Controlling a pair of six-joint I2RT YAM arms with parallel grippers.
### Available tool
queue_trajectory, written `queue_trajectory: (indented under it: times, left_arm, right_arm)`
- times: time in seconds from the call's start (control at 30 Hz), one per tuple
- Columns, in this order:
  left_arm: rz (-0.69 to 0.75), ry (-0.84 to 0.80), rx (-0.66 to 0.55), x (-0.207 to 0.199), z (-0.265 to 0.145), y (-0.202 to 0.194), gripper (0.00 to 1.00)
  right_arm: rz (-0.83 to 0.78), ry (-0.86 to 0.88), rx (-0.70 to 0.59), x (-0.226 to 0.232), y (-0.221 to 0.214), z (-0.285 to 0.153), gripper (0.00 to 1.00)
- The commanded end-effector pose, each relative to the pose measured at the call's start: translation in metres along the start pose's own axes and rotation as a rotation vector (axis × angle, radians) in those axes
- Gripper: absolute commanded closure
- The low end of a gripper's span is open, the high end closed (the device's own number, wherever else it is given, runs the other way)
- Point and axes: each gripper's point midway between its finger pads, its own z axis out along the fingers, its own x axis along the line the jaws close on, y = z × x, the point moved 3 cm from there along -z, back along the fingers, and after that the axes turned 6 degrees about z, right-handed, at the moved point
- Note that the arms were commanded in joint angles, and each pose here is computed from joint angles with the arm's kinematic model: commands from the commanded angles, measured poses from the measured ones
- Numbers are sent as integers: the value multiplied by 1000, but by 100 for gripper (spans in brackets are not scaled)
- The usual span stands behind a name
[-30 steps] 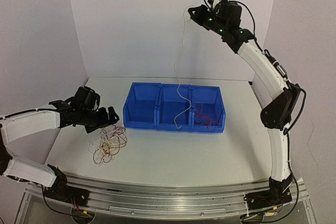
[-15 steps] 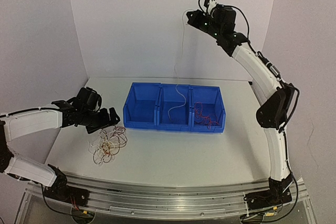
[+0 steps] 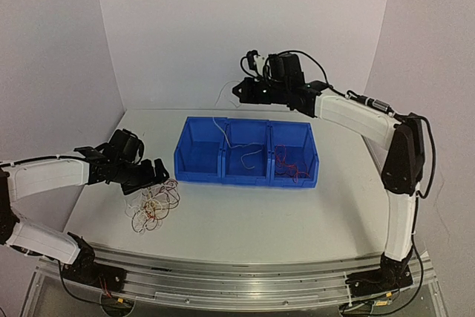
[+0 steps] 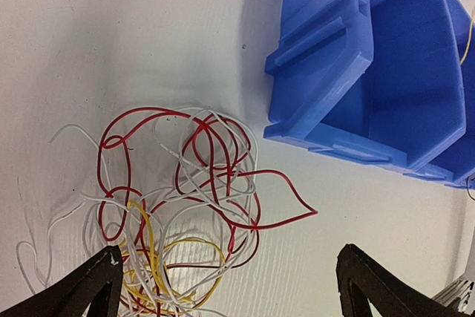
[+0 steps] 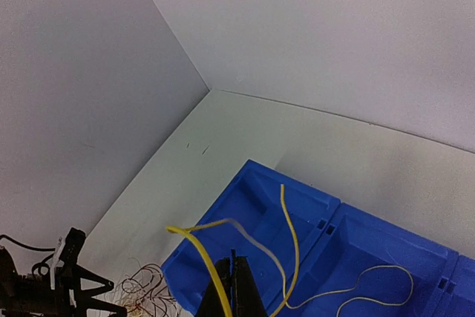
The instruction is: Untangle the cables
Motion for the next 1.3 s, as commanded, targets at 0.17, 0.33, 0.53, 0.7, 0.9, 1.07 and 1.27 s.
queue_trajectory:
  times: [0.17,0.33,0.53,0.7,0.9,1.07,1.27]
  left_arm:
    - [-14,-30,-12,-3,-1,-1,0]
    - [-9,-21,-4,-3,-2,-1,0]
    - [-9,-12,5,-1,-1,-3,0]
    - [-8,-3,16,1,-1,-6,0]
    - [-12,0,24,1,1,-6,0]
    - [-14,2,34,0,3,-6,0]
    - [-16,5,42,0,5,-7,0]
  right_arm:
    - [66,-171,-124,-23,16,-55,100]
    - [116,-294,-108,-47,-2,-51,100]
    - [145,-396,-53,-65,-24,-36,100]
    - [162,-470,-12,-73,-42,-26,100]
    - [154,-559,28,-74,-67,-13,100]
    - [171,-601,71,-82,-86,2,100]
    - [158,-683,108,-102,-107,16,100]
